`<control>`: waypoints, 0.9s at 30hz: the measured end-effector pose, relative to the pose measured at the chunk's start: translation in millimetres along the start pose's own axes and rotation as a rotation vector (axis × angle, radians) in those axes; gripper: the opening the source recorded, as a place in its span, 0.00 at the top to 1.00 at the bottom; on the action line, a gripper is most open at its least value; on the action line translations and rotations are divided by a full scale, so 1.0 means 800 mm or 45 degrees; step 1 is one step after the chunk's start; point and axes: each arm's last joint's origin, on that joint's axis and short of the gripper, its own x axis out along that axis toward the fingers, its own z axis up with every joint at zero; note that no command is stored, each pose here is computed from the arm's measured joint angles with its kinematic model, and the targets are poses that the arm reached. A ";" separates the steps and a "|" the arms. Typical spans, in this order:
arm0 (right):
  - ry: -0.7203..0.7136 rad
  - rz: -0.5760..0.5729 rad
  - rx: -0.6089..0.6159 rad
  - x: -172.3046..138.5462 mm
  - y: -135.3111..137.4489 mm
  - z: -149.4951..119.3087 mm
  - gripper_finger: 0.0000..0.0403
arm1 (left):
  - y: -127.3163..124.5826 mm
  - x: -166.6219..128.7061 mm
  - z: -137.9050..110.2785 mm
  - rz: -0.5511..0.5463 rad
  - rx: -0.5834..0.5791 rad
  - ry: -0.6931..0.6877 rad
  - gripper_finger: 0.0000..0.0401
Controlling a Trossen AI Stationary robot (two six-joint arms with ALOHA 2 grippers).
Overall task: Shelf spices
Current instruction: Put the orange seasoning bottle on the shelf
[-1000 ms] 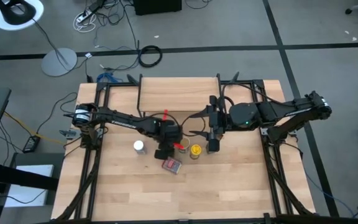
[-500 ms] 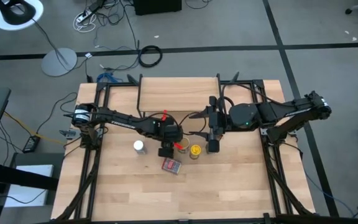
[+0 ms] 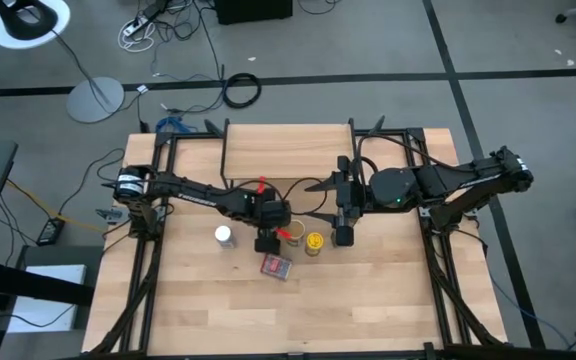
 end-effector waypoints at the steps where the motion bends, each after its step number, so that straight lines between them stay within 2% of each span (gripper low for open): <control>1: 0.000 0.000 0.000 0.000 0.000 0.000 0.40 | -0.001 0.001 0.000 -0.011 -0.008 -0.017 0.26; 7: -0.002 -0.001 0.001 0.000 0.000 0.000 0.40 | -0.002 0.004 0.005 -0.041 -0.036 -0.082 0.28; 14: -0.002 -0.002 0.017 0.000 0.000 0.000 0.40 | 0.007 0.012 0.001 -0.011 -0.084 -0.027 0.30; 21: -0.001 -0.005 0.016 0.000 0.000 0.000 0.40 | 0.008 0.018 0.000 -0.014 -0.068 -0.015 0.31; 27: -0.001 -0.005 0.016 0.000 0.000 0.000 0.40 | 0.008 0.018 -0.001 -0.010 -0.056 -0.011 0.45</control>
